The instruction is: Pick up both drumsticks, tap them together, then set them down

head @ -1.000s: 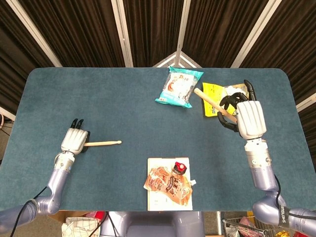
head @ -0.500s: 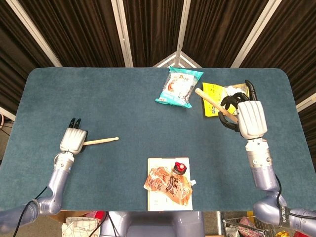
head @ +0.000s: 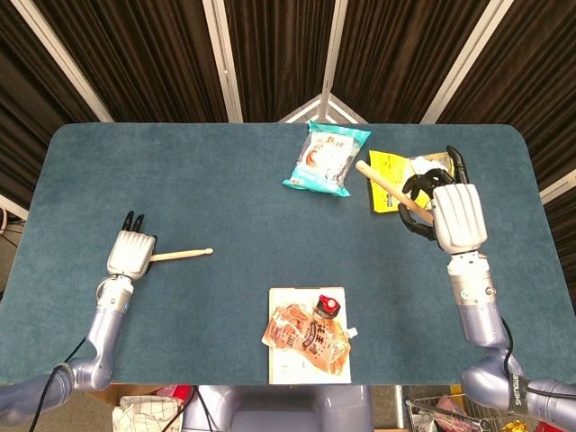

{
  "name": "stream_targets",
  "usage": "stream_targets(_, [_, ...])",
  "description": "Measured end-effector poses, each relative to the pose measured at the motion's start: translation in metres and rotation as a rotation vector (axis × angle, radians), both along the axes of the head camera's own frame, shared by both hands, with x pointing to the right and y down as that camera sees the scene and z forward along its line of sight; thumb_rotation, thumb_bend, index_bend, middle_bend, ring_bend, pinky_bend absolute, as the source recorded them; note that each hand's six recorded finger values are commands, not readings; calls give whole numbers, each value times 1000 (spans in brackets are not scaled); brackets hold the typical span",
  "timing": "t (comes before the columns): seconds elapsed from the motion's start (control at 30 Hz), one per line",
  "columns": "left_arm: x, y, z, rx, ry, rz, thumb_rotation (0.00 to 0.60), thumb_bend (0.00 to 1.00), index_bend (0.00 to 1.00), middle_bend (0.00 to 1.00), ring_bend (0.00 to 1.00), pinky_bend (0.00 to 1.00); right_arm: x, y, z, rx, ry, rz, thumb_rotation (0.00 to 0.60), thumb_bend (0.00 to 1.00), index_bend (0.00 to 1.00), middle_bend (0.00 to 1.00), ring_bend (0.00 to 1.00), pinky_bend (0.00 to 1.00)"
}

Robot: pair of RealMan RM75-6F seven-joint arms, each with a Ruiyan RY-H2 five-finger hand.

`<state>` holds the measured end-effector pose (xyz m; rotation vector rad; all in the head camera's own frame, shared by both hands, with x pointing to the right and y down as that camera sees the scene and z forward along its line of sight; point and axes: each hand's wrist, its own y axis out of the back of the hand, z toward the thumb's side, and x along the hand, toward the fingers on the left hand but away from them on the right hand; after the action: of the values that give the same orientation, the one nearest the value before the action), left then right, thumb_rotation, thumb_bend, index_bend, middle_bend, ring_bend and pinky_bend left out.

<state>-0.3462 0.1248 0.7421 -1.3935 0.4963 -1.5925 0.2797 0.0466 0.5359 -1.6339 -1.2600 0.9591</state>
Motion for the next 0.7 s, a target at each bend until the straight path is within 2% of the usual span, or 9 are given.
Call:
stream_targets(0.3, [-4,-6,-8,49,17,20,600,459,649,617,96,0,-2,-1,3,-6,3,-4,600,502,664,677,391,0])
stream_targets(0.5, [-4,-13,-22,95,50,33,600,459,649,618,96,0,-4,-1,3,-6,4,-4,600,501,663,677,391,0])
stream_targets(0.6, [-1,-17,-34,127,85,38,600,459,651,622,102,0,-5,-1,3,-3,10,-8,600,501,663,677,391,0])
stream_targets(0.7, [5,-23,-55,188,146,54,600,459,652,628,105,0,-9,-1,4,-3,18,-18,600,501,664,677,391,0])
